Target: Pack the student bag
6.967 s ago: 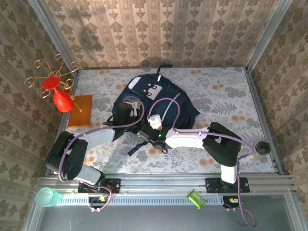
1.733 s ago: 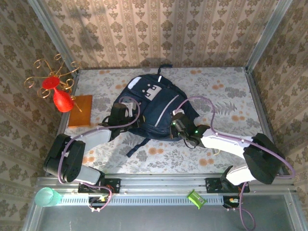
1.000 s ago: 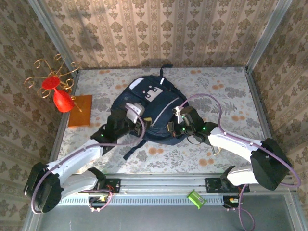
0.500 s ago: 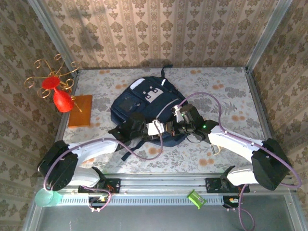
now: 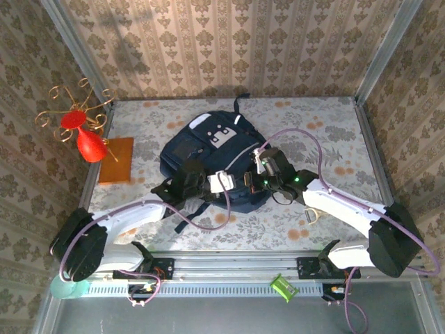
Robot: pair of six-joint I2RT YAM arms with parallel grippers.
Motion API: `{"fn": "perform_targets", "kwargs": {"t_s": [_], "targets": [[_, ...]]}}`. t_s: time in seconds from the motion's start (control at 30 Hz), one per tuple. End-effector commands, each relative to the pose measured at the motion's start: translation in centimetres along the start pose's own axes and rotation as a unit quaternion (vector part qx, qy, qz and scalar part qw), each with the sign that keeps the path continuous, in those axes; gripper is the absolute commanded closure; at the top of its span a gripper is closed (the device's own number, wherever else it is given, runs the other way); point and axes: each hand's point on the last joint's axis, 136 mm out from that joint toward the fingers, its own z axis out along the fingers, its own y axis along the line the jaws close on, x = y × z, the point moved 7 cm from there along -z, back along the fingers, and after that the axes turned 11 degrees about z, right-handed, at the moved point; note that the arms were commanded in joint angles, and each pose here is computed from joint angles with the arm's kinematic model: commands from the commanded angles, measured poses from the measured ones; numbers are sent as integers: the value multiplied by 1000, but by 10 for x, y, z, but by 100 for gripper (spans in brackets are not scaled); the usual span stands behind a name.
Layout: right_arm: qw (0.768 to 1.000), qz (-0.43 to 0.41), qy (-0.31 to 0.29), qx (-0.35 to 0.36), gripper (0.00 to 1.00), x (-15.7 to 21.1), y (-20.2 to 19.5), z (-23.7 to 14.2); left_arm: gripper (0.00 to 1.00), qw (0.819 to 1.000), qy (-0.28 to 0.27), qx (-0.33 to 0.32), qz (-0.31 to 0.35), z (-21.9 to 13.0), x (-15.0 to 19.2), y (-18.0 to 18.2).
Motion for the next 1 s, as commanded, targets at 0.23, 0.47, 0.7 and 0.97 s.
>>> {"fn": "perform_targets", "kwargs": {"t_s": [0.23, 0.47, 0.7, 0.97], "targets": [[990, -5, -41, 137, 100, -23, -29, -10, 100, 996, 37, -53, -65, -28, 38, 6], [999, -28, -5, -34, 100, -11, 10, -3, 60, 995, 11, -51, -86, -34, 29, 5], [993, -29, 8, -110, 100, -4, 31, -7, 36, 997, -42, -16, -68, -23, -17, 0], [991, -36, 8, -128, 100, 3, 37, -12, 46, 999, 20, -24, -43, 15, -17, 9]]}}
